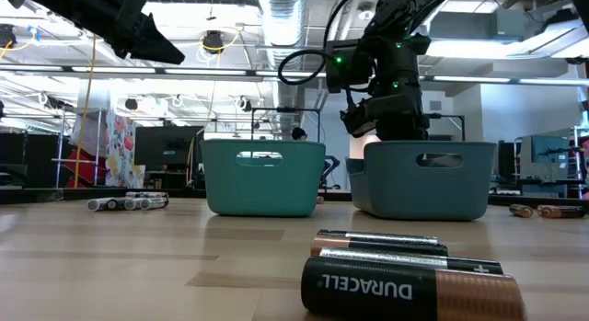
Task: Sort batteries
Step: Put the silver battery into the blue bin
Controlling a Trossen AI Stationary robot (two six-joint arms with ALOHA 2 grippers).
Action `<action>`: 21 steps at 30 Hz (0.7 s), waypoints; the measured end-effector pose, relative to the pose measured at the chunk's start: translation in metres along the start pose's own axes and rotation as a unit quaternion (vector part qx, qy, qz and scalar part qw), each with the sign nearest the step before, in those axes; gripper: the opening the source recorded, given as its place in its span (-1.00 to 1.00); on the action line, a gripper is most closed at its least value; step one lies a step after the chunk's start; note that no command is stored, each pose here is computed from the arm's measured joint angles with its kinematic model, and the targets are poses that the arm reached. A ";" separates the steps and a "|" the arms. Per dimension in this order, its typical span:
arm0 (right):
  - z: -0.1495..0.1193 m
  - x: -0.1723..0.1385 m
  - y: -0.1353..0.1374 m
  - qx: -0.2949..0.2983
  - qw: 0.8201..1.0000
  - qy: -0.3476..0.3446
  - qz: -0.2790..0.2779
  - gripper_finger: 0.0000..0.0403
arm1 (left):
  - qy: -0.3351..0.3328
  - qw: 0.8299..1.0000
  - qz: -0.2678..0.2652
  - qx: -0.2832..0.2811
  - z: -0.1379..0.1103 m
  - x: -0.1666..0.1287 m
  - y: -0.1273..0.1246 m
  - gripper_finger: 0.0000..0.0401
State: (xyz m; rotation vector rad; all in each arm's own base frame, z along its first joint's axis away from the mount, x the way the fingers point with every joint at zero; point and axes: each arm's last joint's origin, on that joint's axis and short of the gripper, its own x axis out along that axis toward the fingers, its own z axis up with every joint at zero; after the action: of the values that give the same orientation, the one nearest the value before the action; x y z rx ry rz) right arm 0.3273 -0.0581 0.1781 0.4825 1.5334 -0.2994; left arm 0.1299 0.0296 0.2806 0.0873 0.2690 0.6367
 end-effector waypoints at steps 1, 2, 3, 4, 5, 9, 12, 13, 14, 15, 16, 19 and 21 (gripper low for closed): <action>0.000 0.000 0.000 0.000 1.000 0.000 0.000 -0.51 | 0.000 1.000 0.000 0.000 0.000 0.000 0.000 -0.43; 0.000 0.000 0.000 0.000 1.000 0.000 0.000 -0.49 | 0.000 1.000 0.000 0.000 0.000 0.000 0.000 -0.43; 0.000 0.000 0.000 0.000 1.000 0.000 0.000 -0.46 | 0.000 1.000 0.000 0.000 0.000 0.000 0.000 -0.43; 0.000 0.000 0.001 -0.001 1.000 -0.001 0.000 -0.43 | 0.000 1.000 0.000 0.000 0.000 0.000 0.000 -0.43; 0.000 0.000 0.001 -0.001 1.000 -0.001 0.000 -0.40 | 0.000 1.000 0.000 0.000 0.000 0.000 0.000 -0.43; 0.000 0.000 0.001 -0.001 1.000 -0.001 0.000 -0.26 | 0.000 1.000 0.000 0.000 0.000 0.000 0.000 -0.43; 0.000 0.000 0.001 -0.001 1.000 -0.001 0.000 -0.19 | 0.000 1.000 0.000 0.000 0.000 0.000 0.000 -0.43; 0.000 0.000 0.001 -0.001 1.000 -0.001 0.000 -0.17 | 0.000 1.000 0.000 0.000 0.000 0.000 0.000 -0.43; 0.000 0.000 0.001 -0.001 1.000 -0.001 0.000 -0.16 | 0.000 1.000 0.000 0.000 0.000 0.000 0.000 -0.43; 0.000 0.000 0.001 -0.001 1.000 -0.001 0.000 -0.15 | 0.000 1.000 0.000 0.000 0.000 0.000 0.000 -0.43; -0.001 -0.001 0.001 -0.001 1.000 -0.001 0.000 -0.15 | 0.000 1.000 0.000 0.000 0.000 0.000 0.000 -0.43; -0.005 -0.012 0.000 0.000 1.000 -0.008 0.003 -0.17 | 0.000 1.000 0.000 0.000 0.000 0.000 0.000 -0.43; -0.009 -0.024 -0.002 0.001 1.000 -0.025 0.008 -0.19 | 0.000 1.000 0.000 0.000 0.000 0.000 0.000 -0.43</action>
State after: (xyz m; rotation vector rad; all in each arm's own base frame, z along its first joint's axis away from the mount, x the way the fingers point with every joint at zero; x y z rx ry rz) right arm 0.3180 -0.0578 0.2021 0.4848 1.4808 -0.2978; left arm 0.1299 0.0296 0.2806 0.0873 0.2690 0.6367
